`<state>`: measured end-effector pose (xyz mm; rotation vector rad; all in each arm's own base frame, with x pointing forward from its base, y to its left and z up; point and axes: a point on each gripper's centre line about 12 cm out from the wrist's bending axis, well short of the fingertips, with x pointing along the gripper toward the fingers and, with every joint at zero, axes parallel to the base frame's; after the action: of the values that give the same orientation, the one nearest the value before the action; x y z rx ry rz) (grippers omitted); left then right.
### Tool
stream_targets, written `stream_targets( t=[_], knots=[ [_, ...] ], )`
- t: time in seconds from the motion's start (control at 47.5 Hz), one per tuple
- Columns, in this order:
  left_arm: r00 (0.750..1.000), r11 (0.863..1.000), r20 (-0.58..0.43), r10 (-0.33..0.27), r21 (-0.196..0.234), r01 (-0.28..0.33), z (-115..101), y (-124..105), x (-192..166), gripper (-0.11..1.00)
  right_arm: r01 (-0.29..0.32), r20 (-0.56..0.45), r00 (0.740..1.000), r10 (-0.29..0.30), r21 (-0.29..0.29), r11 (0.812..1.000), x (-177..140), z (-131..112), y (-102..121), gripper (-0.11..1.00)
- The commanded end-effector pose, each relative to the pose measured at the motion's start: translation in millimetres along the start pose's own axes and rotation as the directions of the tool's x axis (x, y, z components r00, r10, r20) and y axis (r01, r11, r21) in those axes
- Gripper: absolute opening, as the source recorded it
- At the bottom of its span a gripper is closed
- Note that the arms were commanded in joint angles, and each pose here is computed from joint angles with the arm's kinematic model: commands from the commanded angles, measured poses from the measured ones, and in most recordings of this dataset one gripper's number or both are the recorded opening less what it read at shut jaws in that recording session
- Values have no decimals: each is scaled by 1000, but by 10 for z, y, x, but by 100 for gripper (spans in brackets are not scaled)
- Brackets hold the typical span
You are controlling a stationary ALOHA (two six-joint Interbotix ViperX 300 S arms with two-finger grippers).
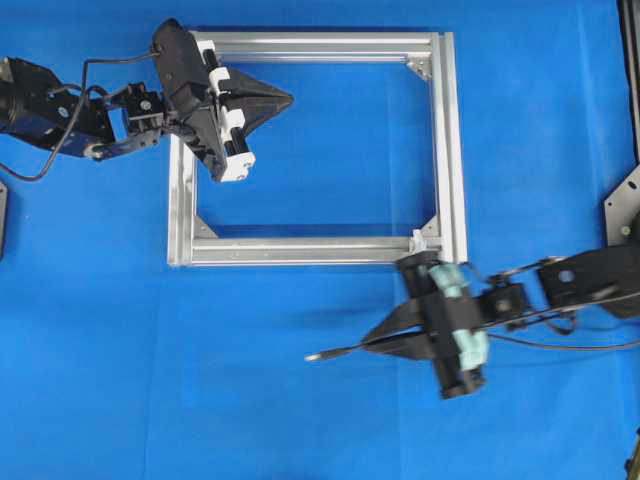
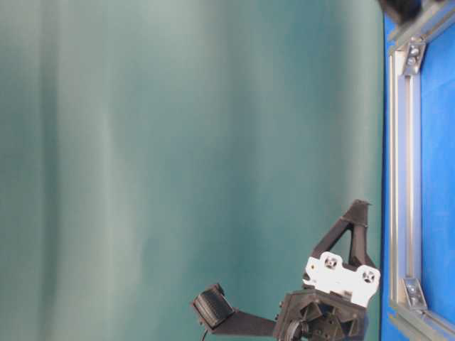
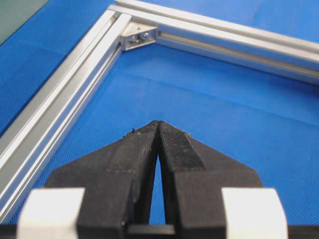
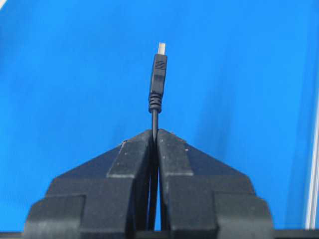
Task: Insert the wire through the string loop located on the right side.
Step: 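Lift the cable and carry it right toward the white zip-tie loop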
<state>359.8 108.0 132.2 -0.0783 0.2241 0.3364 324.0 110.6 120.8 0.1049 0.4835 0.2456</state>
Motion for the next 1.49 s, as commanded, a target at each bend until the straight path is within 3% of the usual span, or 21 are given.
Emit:
stream_targets(
  t=[0.0, 0.4, 0.905, 1.136, 1.472],
  knots=[
    [999, 1000, 49, -4, 0, 4, 143, -8, -21, -1, -8, 21, 1000, 8, 17, 1000, -168, 19, 41, -4],
    [999, 1000, 54, -5, -1, 6, 148, -14, -22, -1, 17, -32, 999, -14, 105, 994, -820, -411, 3, -4],
    [998, 1000, 53, -15, 0, 15, 142, -53, -22, 0, 16, -14, 1000, -14, 119, 993, -1224, -580, -101, -4],
    [998, 1000, 59, -16, 1, 16, 153, -55, -19, 0, 94, 2, 995, -96, 148, 985, -1258, -580, -296, -4],
    [998, 1000, 60, -27, 4, 26, 153, -95, -27, -1, 173, 45, 982, -182, 145, 974, -1346, -527, -497, -4]
  ],
)
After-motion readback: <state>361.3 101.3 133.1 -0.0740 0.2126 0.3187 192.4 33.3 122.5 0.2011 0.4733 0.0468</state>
